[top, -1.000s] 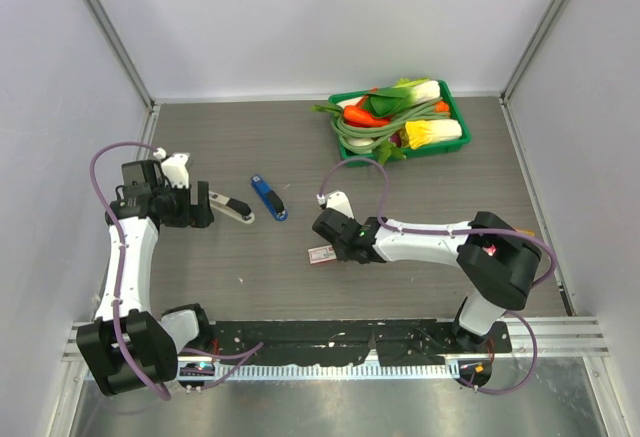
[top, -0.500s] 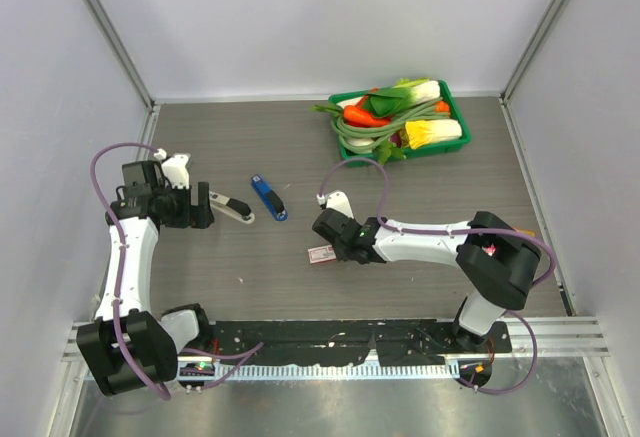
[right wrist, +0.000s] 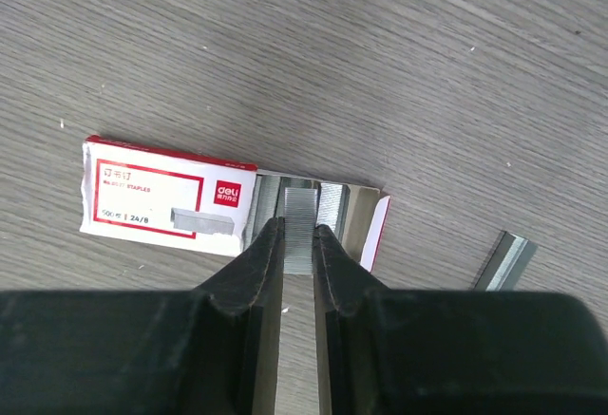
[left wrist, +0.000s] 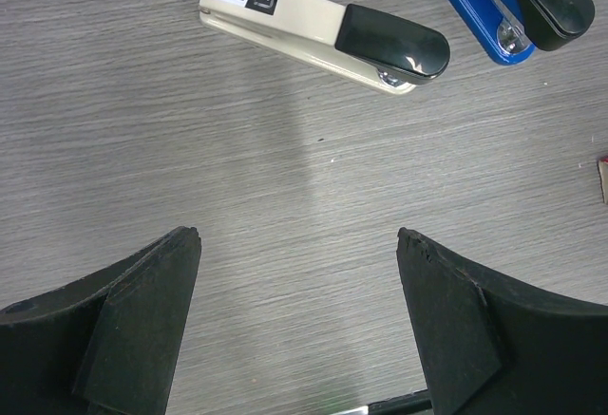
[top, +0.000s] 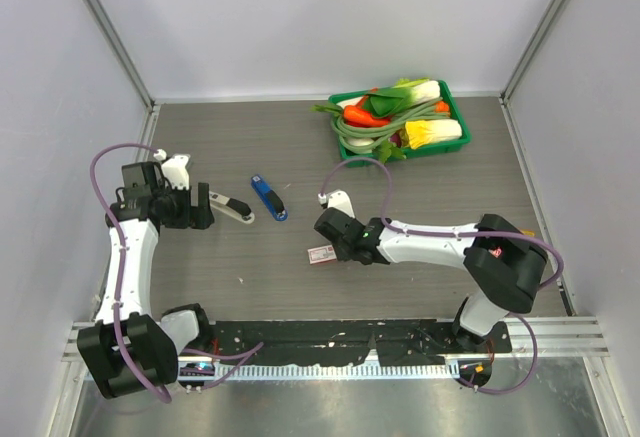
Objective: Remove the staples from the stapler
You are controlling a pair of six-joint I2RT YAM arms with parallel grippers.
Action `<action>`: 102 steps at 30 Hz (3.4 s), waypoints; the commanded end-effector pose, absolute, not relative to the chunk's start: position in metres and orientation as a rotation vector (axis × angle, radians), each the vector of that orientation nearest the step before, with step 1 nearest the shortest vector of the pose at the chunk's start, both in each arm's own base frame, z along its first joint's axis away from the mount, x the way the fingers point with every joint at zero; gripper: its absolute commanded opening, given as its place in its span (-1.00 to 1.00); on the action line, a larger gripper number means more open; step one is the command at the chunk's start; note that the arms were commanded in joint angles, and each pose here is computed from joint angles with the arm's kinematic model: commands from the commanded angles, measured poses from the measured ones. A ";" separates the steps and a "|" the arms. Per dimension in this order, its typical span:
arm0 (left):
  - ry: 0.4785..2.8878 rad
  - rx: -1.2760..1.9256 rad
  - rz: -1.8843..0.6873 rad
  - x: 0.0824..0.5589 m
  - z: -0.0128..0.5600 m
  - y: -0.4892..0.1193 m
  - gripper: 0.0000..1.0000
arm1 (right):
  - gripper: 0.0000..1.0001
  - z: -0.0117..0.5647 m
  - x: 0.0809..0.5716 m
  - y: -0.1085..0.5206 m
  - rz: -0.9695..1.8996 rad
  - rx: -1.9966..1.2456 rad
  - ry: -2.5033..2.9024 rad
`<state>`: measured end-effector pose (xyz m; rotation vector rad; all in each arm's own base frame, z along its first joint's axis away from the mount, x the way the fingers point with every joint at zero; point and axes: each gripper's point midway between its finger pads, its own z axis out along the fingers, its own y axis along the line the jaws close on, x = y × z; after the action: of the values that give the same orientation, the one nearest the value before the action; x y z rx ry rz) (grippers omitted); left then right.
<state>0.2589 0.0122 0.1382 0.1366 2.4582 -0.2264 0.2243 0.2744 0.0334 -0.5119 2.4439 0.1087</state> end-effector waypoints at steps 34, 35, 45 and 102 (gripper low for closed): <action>2.408 0.179 -0.209 0.259 0.146 0.013 0.77 | -0.63 0.034 0.225 0.277 0.144 -0.454 2.443; 2.409 0.181 -0.212 0.259 0.146 0.012 0.78 | -0.63 0.033 0.225 0.277 0.142 -0.455 2.444; 2.411 0.187 -0.213 0.258 0.146 0.012 0.78 | -0.37 0.034 0.228 0.278 0.141 -0.447 2.433; 2.410 0.203 -0.197 0.255 0.146 0.013 0.78 | -0.35 0.042 0.222 0.283 0.198 -0.513 2.423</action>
<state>0.2541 0.0125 0.1411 0.1845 2.4383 -0.2029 0.2088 0.2678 0.0262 -0.5232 2.4788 0.1631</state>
